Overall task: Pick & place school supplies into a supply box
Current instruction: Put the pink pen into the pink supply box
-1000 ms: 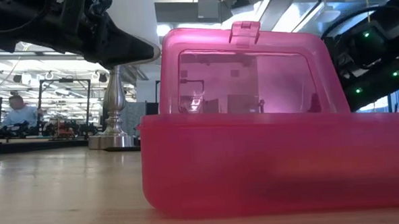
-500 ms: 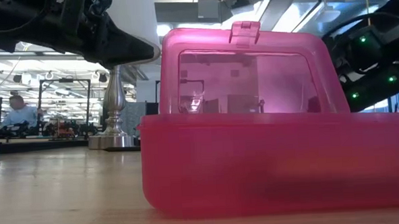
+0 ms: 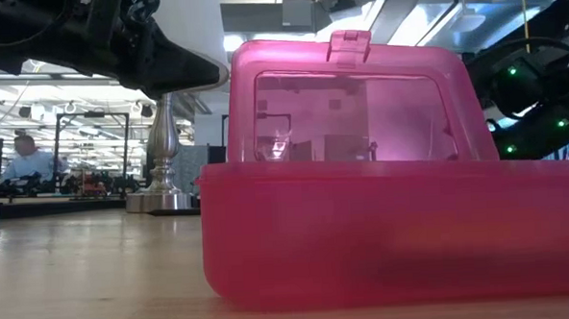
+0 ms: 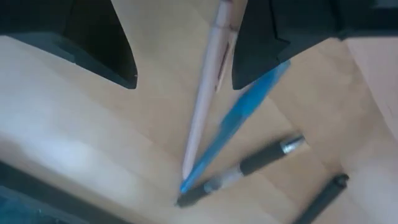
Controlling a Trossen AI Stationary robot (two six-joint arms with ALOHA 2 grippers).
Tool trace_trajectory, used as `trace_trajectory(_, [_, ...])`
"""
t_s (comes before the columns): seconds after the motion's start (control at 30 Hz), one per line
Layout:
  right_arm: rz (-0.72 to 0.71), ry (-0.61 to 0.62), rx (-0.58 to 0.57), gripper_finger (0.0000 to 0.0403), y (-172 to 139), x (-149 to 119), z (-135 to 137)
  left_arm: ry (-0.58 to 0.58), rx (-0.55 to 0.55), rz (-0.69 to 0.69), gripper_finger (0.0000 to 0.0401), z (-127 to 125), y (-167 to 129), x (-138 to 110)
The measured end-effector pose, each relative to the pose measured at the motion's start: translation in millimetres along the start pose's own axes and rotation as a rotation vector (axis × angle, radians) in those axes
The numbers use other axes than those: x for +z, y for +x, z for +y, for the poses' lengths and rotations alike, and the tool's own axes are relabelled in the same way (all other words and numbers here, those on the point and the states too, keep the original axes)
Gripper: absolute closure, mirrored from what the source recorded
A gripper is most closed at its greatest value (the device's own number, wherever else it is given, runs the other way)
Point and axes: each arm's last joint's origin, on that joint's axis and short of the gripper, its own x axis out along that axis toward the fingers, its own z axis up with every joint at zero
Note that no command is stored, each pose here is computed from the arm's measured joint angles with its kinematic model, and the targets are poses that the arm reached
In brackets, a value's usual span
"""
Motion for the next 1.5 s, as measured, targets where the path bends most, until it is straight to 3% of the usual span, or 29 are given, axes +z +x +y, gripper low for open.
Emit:
trace_trajectory(0.43, [0.050,0.050,-0.004,0.0146,8.4,-13.4,1.7,0.000,0.000,0.000,0.0319,0.0,0.0,-0.1])
trace_trajectory(0.87, [0.063,0.043,0.033,0.0244,11.2,-17.0,3.4,0.000,0.000,0.000,0.0322,0.0,0.0,-0.1])
trace_trajectory(1.5, [0.057,0.070,0.011,0.0349,10.8,-17.3,2.3,0.000,0.000,0.001,0.0322,0.0,0.0,-0.1])
